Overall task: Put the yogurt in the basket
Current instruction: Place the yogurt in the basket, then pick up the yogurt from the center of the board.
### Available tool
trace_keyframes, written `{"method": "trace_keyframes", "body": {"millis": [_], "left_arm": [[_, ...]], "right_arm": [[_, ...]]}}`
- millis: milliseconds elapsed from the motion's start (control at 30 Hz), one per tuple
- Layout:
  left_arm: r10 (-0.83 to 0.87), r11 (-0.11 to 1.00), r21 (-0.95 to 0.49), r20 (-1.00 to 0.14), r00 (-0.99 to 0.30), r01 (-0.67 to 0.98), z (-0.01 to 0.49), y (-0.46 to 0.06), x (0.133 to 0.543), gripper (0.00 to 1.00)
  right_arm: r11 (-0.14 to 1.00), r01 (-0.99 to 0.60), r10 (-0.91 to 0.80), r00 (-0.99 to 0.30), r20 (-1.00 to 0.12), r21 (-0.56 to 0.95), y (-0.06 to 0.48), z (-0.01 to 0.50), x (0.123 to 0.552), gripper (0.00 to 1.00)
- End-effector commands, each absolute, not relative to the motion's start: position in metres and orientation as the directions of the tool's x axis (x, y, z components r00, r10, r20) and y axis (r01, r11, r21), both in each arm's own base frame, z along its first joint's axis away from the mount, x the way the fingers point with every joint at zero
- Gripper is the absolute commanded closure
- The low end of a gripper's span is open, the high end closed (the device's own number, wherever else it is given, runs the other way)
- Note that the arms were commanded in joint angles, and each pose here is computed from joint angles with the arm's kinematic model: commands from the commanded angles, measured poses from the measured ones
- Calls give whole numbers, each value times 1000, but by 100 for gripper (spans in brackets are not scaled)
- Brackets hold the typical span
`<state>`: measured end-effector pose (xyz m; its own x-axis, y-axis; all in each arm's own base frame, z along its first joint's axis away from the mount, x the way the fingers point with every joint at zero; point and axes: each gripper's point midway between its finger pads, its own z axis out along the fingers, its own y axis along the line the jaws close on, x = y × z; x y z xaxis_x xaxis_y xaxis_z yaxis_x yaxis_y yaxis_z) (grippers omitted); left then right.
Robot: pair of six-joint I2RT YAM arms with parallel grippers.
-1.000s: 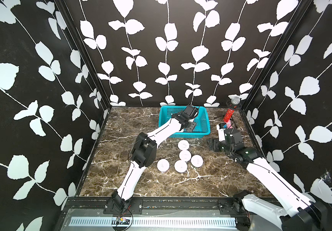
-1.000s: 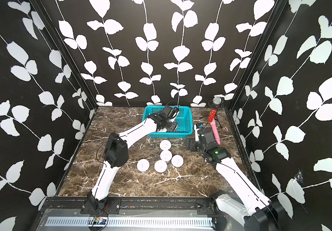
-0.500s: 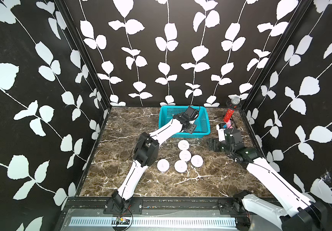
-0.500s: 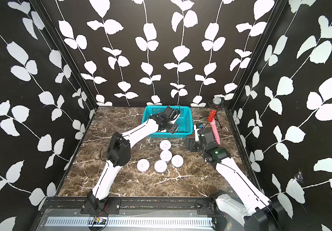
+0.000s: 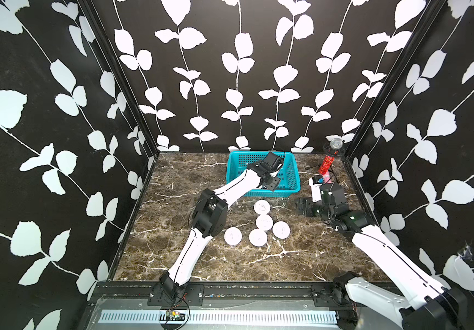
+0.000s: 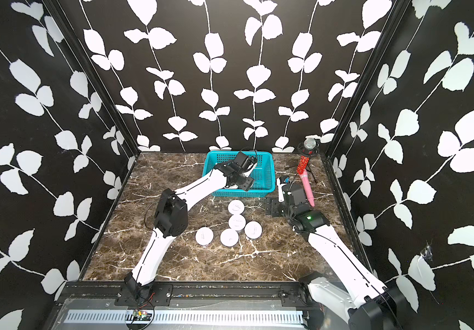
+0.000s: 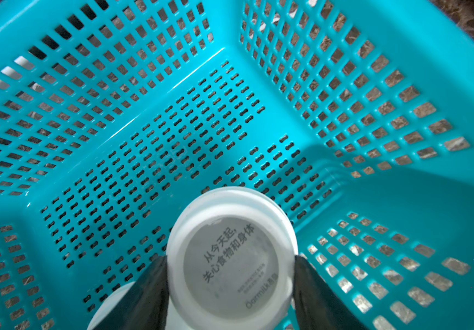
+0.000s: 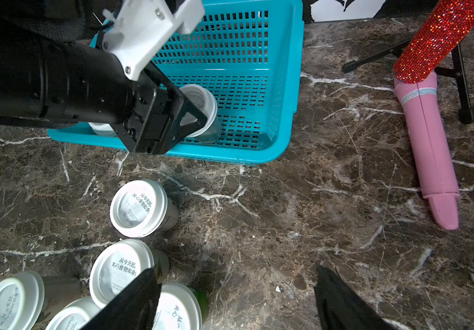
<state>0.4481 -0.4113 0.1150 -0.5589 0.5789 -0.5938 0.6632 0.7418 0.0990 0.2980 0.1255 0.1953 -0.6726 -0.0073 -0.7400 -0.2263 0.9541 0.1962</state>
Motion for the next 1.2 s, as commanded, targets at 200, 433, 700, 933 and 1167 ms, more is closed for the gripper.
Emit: {"method": "trace_keyframes", "body": {"millis": [200, 433, 700, 933, 1167], "left_arm": [[601, 717, 92, -582, -547, 691, 123, -413, 443, 28], [604, 716, 92, -578, -548, 692, 122, -412, 443, 27], [582, 710, 63, -612, -535, 701, 152, -415, 438, 26], [535, 712, 53, -687, -492, 700, 208, -407, 429, 25], [404, 765, -27, -759, -511, 644, 247, -363, 420, 26]], "right_arm": [[956, -214, 0, -683, -730, 201, 124, 187, 297, 14], [955, -217, -1, -680, -733, 200, 124, 189, 298, 14], [954, -221, -3, -684, -730, 203, 125, 189, 299, 14], [944, -249, -16, -689, -724, 216, 133, 191, 302, 14], [926, -298, -59, -721, -690, 231, 148, 186, 305, 15]]}}
